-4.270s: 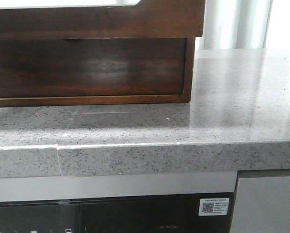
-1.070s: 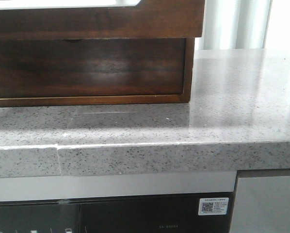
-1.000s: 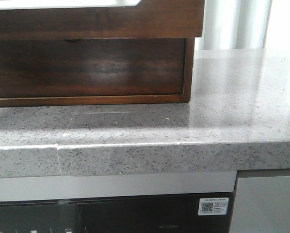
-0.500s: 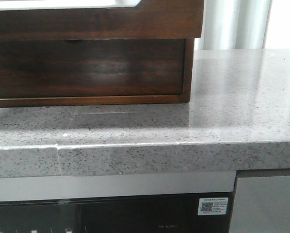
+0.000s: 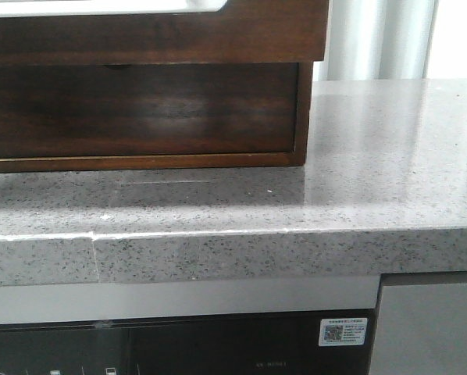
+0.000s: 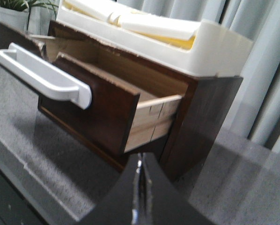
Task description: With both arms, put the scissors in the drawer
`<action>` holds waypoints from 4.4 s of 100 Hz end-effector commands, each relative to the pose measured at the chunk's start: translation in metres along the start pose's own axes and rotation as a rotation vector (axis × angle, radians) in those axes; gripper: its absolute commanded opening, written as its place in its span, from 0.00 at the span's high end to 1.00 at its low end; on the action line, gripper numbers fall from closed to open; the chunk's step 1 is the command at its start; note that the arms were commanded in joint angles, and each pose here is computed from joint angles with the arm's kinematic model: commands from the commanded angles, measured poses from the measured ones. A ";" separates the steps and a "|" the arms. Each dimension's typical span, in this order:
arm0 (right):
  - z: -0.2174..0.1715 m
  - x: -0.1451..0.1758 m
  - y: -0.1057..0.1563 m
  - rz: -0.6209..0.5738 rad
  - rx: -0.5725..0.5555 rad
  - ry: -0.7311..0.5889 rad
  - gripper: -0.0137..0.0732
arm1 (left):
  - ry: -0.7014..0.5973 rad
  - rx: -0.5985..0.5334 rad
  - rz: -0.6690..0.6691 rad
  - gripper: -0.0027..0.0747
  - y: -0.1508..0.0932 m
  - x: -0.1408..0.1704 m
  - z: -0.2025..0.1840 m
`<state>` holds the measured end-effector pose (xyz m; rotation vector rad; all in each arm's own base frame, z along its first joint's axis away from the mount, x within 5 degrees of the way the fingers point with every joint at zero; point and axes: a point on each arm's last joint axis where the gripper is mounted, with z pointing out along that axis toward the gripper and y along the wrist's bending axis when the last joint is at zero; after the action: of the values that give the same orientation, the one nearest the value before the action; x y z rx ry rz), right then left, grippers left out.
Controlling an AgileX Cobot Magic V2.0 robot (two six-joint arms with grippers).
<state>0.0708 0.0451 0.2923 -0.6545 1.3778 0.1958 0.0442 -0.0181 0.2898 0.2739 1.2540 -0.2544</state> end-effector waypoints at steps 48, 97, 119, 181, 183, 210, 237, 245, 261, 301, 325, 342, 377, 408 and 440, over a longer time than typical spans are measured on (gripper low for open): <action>-0.001 0.045 0.003 0.342 0.124 0.045 0.97 | 0.116 -0.053 -0.046 0.96 0.003 0.038 -0.014; -0.001 0.046 0.004 0.342 0.118 0.052 0.98 | 0.113 -0.052 -0.046 0.96 0.002 0.037 -0.014; -0.001 0.046 0.004 0.342 0.118 0.052 0.98 | 0.115 -0.052 -0.046 0.96 0.002 0.038 -0.014; -0.001 0.046 0.004 0.342 0.118 0.052 0.98 | 0.047 -0.324 0.002 0.96 0.014 0.067 -0.018; -0.001 0.046 0.004 0.342 0.118 0.052 0.98 | 0.044 -0.331 0.004 0.96 0.014 0.066 -0.018; -0.001 0.046 0.004 0.342 0.118 0.052 0.98 | 0.157 -0.378 -0.005 0.96 0.016 0.076 -0.021; -0.001 0.046 0.004 0.342 0.118 0.052 0.98 | 0.366 -0.400 -0.113 0.96 0.016 0.096 -0.027; -0.001 0.046 0.004 0.342 0.118 0.052 0.98 | 0.431 -0.404 -0.123 0.96 0.015 0.102 -0.029; -0.001 0.046 0.004 0.342 0.118 0.052 0.98 | 0.449 -0.405 -0.118 0.96 0.015 0.103 -0.030; -0.001 0.046 0.004 0.342 0.118 0.052 0.98 | 0.451 -0.405 -0.118 0.96 0.015 0.103 -0.030; -0.001 0.046 0.004 0.342 0.118 0.052 0.98 | 0.451 -0.405 -0.118 0.96 0.015 0.103 -0.030; -0.001 0.047 0.004 0.342 0.118 0.054 0.98 | 0.451 -0.405 -0.118 0.96 0.015 0.103 -0.030; -0.001 0.044 0.003 0.180 0.113 0.029 0.98 | 0.451 -0.405 -0.118 0.96 0.015 0.103 -0.030; -0.002 0.036 -0.002 0.107 0.173 -0.078 0.98 | 0.451 -0.405 -0.118 0.96 0.015 0.103 -0.030; -0.010 0.076 -0.001 0.237 0.312 0.014 0.98 | 0.451 -0.405 -0.118 0.96 0.015 0.103 -0.030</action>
<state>0.0793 0.0226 0.2087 -0.2659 1.5613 0.1709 0.0536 0.0023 0.1826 -0.0966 1.8049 -0.0233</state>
